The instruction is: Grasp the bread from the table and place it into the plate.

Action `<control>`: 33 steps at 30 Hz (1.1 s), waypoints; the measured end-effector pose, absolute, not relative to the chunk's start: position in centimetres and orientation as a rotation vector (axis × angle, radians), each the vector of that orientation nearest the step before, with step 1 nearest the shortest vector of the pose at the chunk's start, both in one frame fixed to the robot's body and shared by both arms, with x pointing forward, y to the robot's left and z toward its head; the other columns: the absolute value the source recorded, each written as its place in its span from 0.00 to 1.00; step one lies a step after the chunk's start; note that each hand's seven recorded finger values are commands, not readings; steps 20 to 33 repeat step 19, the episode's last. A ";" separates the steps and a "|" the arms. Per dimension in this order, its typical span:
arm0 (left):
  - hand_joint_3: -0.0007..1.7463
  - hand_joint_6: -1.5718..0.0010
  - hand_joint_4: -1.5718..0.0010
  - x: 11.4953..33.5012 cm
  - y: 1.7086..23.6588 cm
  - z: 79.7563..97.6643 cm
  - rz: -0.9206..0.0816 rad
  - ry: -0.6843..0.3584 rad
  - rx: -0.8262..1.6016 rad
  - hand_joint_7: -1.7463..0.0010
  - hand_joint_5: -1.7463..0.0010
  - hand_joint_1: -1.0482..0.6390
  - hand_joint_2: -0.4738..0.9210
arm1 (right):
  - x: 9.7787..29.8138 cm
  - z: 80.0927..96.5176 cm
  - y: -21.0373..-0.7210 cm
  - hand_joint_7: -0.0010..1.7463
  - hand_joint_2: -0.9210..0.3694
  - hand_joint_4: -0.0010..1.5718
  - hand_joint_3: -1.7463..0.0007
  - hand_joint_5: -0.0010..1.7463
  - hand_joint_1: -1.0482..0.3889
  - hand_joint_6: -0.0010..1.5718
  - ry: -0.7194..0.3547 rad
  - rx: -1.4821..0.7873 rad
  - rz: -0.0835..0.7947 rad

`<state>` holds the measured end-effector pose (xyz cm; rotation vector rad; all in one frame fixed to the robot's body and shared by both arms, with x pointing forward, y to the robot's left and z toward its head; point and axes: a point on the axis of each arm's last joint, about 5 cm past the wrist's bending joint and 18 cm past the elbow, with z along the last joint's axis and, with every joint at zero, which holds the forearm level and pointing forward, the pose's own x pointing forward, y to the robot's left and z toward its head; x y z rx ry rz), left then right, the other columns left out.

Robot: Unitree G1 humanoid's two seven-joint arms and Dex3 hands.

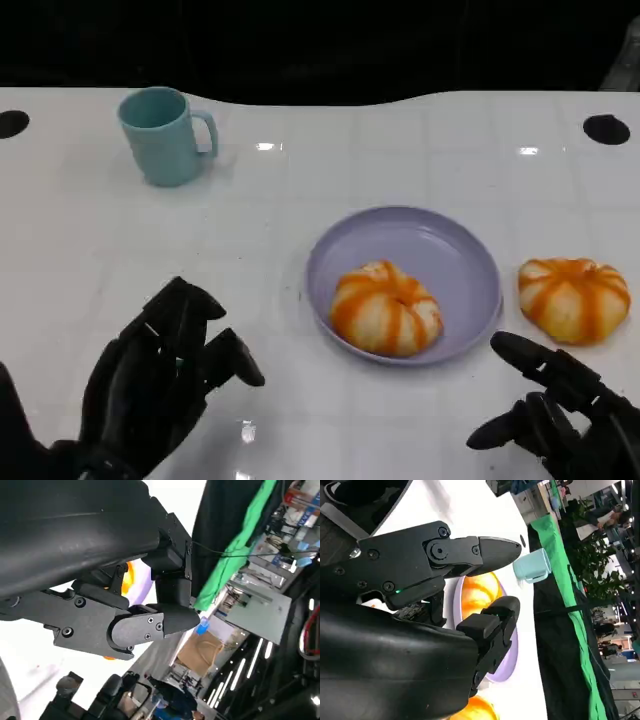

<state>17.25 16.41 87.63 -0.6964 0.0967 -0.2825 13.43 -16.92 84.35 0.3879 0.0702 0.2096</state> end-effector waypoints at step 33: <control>0.28 0.69 0.58 17.3 16.2 87.2 -0.305 0.163 -0.672 0.06 0.00 0.31 1.00 | 13.4 84.3 -17.0 0.18 0.00 0.45 0.81 0.63 0.21 0.60 0.074 0.390 0.211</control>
